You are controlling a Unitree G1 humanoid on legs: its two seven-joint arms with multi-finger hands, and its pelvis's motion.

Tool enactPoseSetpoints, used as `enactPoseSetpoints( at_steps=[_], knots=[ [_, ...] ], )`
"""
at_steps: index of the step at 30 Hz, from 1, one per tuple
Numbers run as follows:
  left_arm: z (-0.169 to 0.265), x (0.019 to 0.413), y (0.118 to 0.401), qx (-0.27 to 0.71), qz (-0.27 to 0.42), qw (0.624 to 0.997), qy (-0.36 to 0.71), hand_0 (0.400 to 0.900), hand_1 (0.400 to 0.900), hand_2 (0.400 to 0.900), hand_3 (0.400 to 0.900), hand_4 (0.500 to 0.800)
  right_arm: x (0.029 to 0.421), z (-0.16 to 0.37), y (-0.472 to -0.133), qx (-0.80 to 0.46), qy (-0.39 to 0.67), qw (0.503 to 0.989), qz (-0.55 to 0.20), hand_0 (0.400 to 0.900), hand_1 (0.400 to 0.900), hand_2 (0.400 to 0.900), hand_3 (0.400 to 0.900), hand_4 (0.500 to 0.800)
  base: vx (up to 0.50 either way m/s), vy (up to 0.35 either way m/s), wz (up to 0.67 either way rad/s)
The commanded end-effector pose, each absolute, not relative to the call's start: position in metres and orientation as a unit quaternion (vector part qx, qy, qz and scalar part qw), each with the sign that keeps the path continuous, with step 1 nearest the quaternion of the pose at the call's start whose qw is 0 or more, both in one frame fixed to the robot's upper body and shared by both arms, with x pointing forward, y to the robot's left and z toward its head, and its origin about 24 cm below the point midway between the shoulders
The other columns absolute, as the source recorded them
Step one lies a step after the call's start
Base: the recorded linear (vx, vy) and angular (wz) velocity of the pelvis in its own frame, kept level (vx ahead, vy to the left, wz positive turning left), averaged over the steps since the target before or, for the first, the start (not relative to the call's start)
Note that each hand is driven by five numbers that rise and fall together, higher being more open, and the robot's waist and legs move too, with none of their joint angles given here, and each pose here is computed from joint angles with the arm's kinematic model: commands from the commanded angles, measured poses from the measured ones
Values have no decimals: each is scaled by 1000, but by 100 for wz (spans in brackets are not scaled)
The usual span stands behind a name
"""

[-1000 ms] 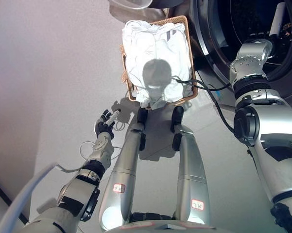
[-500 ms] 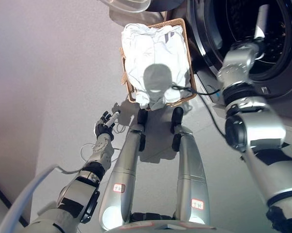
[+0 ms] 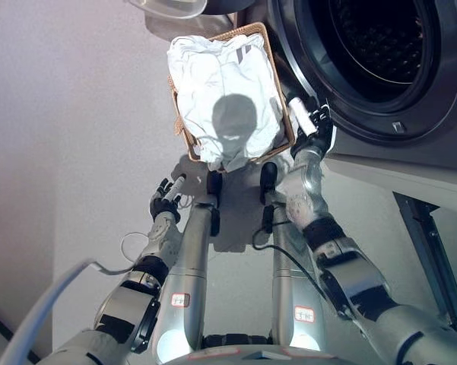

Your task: Put the clothes in the basket into the washing machine.

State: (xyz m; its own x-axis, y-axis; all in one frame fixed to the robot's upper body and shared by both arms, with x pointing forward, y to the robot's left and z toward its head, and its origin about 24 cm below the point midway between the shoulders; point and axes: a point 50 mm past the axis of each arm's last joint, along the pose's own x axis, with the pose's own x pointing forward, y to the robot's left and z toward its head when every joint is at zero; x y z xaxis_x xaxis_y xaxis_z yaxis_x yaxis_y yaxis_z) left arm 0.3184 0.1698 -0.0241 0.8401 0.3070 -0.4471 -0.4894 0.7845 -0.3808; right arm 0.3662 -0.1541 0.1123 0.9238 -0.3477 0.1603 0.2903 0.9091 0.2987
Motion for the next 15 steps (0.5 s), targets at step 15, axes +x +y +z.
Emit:
enactPoseSetpoints(
  at_steps=[15],
  knots=[
    [-113, 218, 217, -52, 191, 907, 371, 900, 900, 900, 900, 800, 247, -87, -240, -189, 342, 910, -142, 900, 900, 900, 900, 800, 85, 8, -1]
  ],
)
